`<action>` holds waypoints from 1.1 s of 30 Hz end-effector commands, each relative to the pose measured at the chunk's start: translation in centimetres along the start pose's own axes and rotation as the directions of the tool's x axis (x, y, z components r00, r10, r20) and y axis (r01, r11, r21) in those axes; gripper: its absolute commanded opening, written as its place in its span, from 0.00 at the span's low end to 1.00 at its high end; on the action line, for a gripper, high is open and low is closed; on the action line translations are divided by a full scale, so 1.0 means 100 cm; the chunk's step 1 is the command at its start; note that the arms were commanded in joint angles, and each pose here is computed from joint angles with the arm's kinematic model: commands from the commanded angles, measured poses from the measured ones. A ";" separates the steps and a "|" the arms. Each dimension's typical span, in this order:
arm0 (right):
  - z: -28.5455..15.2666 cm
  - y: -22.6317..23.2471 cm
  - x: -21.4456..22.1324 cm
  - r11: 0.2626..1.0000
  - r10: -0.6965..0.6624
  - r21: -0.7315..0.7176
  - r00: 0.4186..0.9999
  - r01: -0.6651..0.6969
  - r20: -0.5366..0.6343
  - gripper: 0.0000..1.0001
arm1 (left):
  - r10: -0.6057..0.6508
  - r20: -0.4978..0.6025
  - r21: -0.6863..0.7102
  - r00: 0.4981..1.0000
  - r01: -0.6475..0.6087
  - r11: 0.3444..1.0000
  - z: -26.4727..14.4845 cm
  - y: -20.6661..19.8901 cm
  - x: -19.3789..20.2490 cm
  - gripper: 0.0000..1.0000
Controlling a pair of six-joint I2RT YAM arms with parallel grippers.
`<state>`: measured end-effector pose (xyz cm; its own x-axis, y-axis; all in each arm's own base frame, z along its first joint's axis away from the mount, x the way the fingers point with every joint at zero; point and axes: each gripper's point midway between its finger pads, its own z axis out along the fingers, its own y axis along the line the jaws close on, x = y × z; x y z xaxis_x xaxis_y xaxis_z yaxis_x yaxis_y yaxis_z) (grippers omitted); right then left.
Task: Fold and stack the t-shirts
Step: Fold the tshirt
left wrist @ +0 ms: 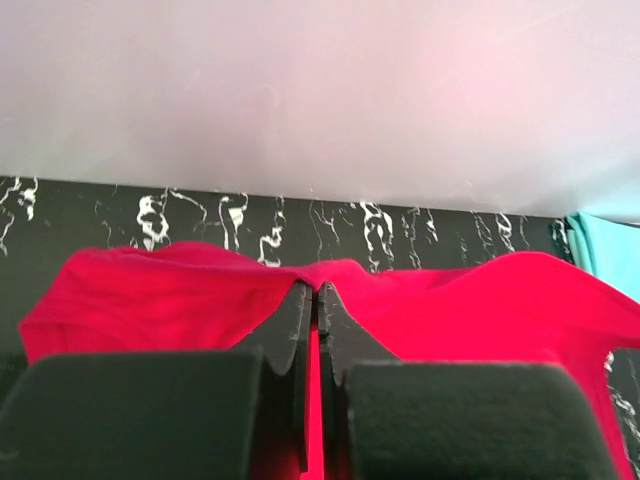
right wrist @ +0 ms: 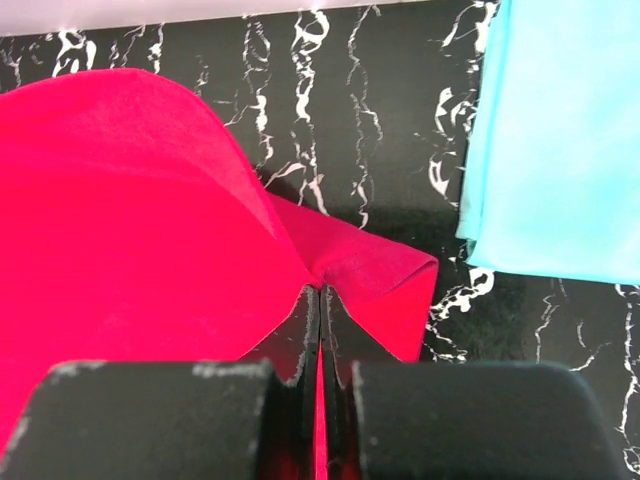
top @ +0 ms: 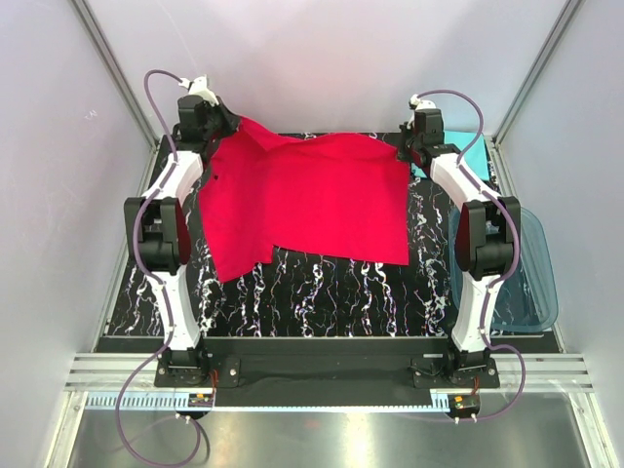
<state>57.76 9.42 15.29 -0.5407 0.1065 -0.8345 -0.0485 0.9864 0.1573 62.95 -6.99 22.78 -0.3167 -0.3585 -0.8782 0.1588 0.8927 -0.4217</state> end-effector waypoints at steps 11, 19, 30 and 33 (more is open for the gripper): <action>-0.008 0.003 -0.014 0.999 -0.015 -0.042 1.000 0.016 0.014 0.00 | -0.074 0.056 -0.065 0.996 0.078 0.995 -0.037 0.026 -0.026 0.00; -0.021 0.000 0.010 0.999 0.011 -0.045 0.999 -0.013 -0.045 0.00 | -0.198 -0.043 -0.116 0.979 0.192 0.975 -0.049 0.045 0.000 0.00; -0.030 -0.009 0.041 0.999 0.029 -0.021 0.994 -0.031 -0.109 0.00 | -0.308 -0.211 -0.147 0.928 0.281 0.948 -0.055 0.050 0.059 0.00; -0.033 -0.018 0.045 0.999 0.045 0.016 0.992 -0.044 -0.122 0.00 | -0.333 -0.240 -0.188 0.912 0.293 0.938 -0.060 0.054 0.072 0.00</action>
<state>52.45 8.85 8.77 -0.7054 0.1026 -0.7013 -0.0403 0.9821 0.1841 56.84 -2.82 16.01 -0.5390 -0.5467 -0.6408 -0.1009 0.7972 -0.5953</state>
